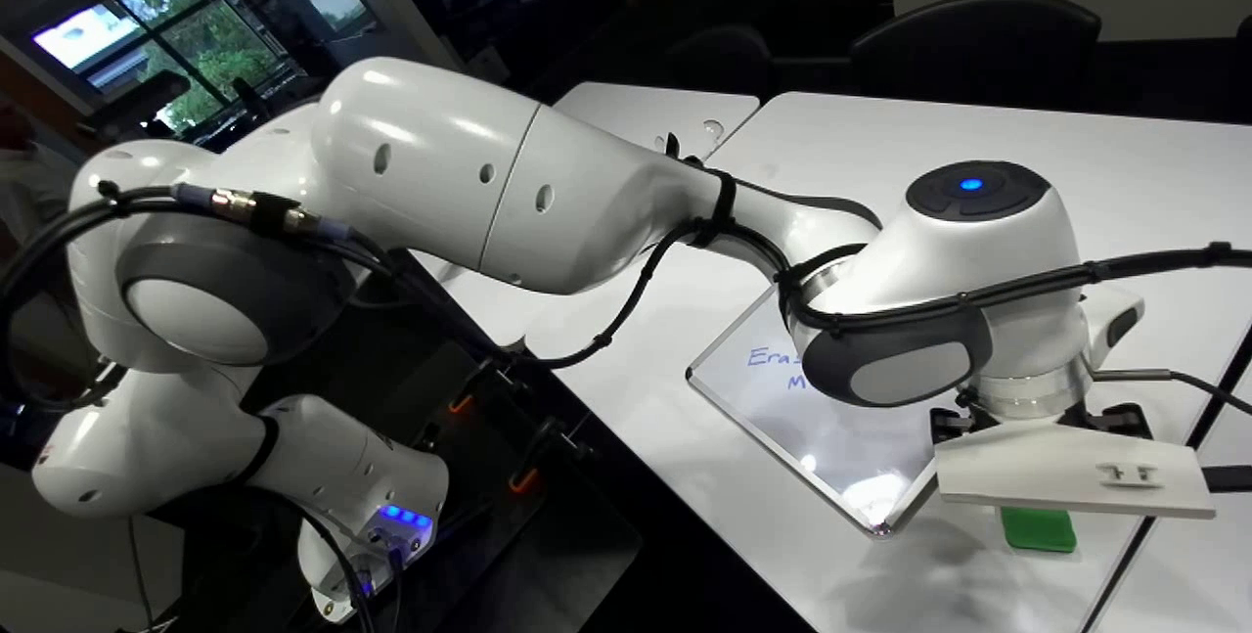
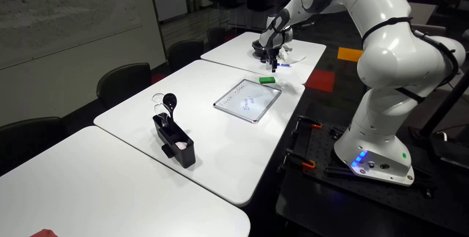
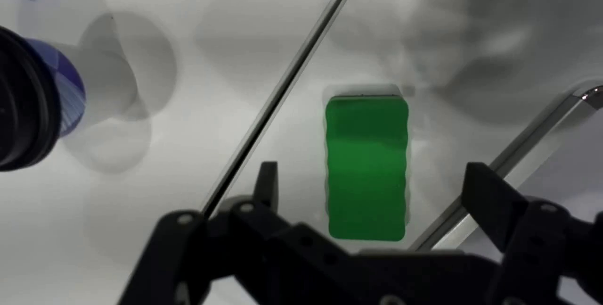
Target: Use the green eraser to wipe the whiteboard
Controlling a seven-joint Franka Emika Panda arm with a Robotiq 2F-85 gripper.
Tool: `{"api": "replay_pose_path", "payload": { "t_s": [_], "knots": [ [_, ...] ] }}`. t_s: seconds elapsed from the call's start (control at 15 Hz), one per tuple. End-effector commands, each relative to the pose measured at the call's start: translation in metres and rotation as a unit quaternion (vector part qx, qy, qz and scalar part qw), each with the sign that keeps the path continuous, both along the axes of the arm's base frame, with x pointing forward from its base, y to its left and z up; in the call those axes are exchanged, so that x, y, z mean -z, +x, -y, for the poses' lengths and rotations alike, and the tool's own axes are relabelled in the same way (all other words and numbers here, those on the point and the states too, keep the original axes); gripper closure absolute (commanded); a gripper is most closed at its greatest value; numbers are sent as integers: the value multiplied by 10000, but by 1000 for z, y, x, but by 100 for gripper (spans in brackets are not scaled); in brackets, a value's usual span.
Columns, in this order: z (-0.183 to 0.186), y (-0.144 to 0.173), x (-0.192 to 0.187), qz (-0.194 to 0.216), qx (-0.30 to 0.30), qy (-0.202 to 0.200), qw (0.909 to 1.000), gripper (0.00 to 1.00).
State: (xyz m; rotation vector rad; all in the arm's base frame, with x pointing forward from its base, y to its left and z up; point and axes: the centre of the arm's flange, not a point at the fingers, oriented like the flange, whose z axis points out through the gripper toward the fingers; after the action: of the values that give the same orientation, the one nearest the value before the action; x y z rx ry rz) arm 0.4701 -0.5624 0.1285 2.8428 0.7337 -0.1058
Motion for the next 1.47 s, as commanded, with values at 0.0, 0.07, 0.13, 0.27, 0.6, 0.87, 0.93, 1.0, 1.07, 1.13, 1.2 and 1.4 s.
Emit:
{"api": "replay_pose_path", "payload": {
  "t_s": [0.0, 0.07, 0.13, 0.27, 0.6, 0.87, 0.93, 1.0, 1.07, 1.13, 1.2, 1.4],
  "knots": [
    [3, -1, -2, -11, 73, -45, 10000, 0],
    [4, -1, -4, -13, 96, -67, 9999, 0],
    [2, 2, -4, -5, 115, -71, 9999, 0],
    [-1, 7, 3, -8, 112, -107, 9999, 0],
    [-5, 9, 23, 72, 108, -24, 9999, 0],
    [-5, 14, 36, 154, 211, 69, 9996, 0],
    [-4, 16, 39, 138, 232, 88, 9996, 0],
    [-3, 16, 42, 135, 252, 96, 9995, 0],
    [-3, 16, 45, 135, 257, 109, 9995, 0],
    [-2, 17, 47, 130, 269, 110, 9995, 0],
    [-1, 18, 50, 133, 263, 134, 9995, 0],
    [2, 20, 57, 136, 287, 175, 9993, 0]
  ]
}}
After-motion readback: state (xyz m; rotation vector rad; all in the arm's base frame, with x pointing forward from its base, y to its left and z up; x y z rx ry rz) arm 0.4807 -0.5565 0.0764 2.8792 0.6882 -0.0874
